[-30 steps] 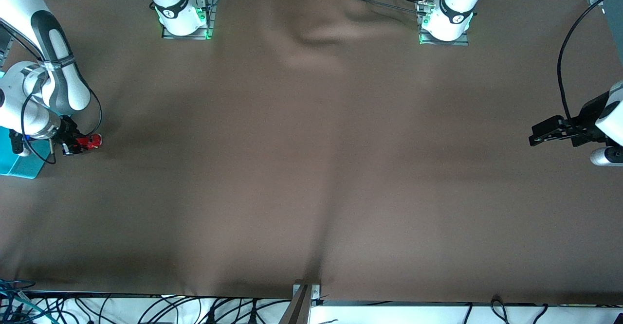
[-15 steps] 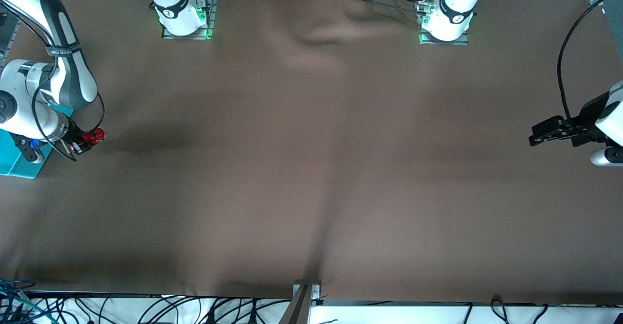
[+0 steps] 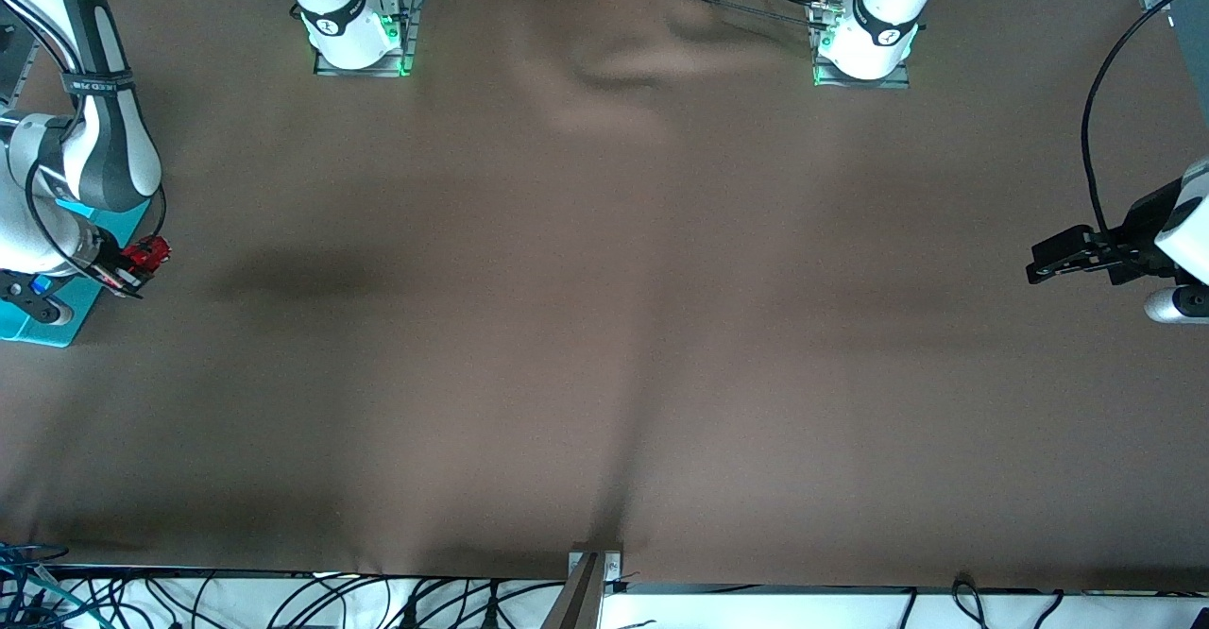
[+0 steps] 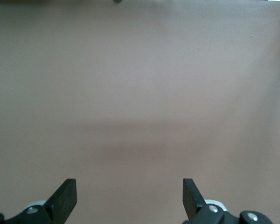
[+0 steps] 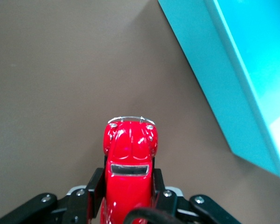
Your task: Wind red beetle toy and store in blue box
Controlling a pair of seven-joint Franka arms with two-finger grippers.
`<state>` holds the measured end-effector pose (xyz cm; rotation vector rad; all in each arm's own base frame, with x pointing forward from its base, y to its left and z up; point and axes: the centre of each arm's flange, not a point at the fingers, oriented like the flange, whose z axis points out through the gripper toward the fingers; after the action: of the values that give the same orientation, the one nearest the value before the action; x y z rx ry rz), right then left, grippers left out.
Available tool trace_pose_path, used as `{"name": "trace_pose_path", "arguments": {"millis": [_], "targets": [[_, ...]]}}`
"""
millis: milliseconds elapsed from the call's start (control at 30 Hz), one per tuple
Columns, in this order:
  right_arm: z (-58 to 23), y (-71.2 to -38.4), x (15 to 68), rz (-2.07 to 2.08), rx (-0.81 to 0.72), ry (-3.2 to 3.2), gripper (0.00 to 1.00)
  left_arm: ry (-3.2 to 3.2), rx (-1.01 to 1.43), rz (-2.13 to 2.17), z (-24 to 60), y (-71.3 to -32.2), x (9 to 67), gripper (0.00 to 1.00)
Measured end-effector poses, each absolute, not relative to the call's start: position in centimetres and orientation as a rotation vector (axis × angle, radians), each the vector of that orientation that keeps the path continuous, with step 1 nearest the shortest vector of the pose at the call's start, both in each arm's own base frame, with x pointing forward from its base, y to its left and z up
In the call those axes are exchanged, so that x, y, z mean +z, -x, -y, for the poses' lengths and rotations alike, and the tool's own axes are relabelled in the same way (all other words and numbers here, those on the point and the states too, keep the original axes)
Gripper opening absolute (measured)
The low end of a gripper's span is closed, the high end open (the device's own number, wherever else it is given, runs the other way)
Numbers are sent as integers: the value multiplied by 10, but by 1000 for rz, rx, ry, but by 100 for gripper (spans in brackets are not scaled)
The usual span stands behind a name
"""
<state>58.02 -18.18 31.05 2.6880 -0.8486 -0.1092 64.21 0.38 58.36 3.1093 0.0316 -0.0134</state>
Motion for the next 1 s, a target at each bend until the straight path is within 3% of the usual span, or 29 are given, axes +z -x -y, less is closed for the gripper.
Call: {"name": "trace_pose_path", "arguments": {"millis": [1000], "targets": [[326, -543, 337, 567, -137, -2747, 45, -3109, -15, -32, -4, -642, 583, 100]]}}
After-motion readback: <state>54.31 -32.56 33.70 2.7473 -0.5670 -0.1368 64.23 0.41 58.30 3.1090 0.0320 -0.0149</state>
